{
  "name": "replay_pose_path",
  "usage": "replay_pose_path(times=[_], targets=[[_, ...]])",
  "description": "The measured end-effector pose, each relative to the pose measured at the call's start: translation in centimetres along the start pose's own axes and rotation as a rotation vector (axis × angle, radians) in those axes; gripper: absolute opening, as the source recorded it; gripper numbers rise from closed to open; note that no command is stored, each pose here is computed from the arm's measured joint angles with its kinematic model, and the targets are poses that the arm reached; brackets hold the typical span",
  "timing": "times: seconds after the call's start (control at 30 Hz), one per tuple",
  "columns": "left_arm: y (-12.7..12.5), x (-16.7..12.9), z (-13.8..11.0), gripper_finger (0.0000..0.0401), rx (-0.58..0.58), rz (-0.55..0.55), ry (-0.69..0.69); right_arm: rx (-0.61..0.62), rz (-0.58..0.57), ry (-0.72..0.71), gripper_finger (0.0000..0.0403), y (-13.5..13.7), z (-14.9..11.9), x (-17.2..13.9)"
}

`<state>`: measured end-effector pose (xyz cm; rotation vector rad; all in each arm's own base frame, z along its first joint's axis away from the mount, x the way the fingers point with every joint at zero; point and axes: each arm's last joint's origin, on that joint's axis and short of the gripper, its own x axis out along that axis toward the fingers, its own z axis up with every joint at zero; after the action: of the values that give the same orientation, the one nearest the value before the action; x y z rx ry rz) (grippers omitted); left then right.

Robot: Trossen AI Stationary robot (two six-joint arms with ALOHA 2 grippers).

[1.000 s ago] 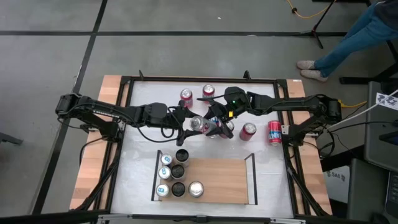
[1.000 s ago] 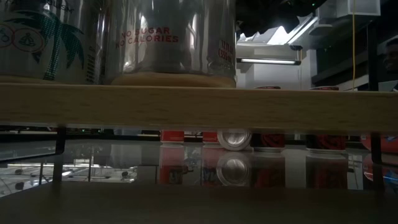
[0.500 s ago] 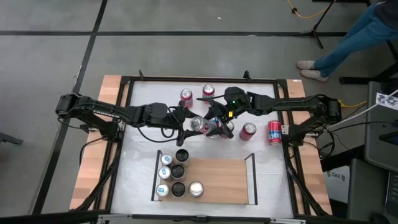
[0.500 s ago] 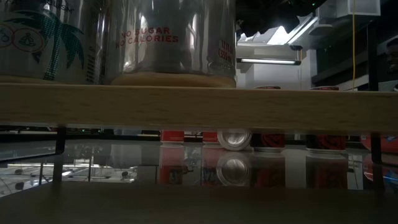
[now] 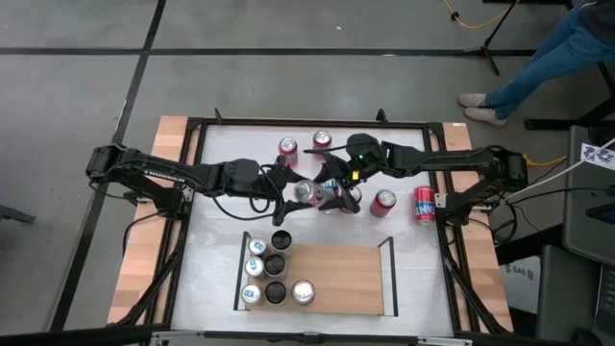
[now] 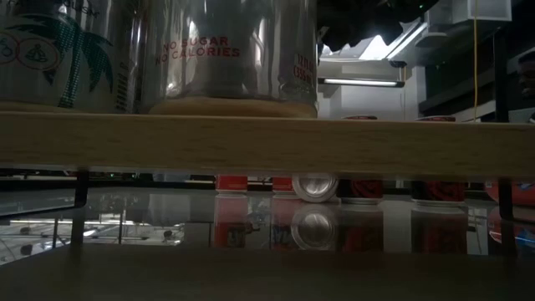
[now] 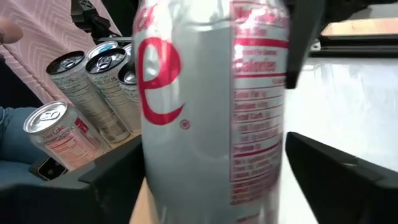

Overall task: Place canned beverage on shelf
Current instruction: Put the silver soda can on the shelf aligned with the other silver soda can

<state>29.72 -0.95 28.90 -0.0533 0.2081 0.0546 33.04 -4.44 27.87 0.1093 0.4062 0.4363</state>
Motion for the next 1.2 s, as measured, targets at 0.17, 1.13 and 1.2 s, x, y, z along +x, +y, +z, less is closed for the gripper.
replay_pose_path(times=[0.17, 1.13, 1.2], targets=[[-0.1, 0.0, -0.1, 0.0285, -0.009, -0.013, 0.008, 0.001, -0.004, -0.002, 0.0396, 0.0, 0.1, 0.0], [-4.4, -1.0, 4.6, 0.0285, -0.102, -0.167, 0.095, -0.125, -0.158, 0.369, 0.0383, 1.4, 4.6, -3.5], [-4.6, -0.9, 4.3, 0.0285, -0.1, -0.171, 0.113, -0.125, -0.158, 0.369, 0.0383, 1.4, 4.6, -3.5]])
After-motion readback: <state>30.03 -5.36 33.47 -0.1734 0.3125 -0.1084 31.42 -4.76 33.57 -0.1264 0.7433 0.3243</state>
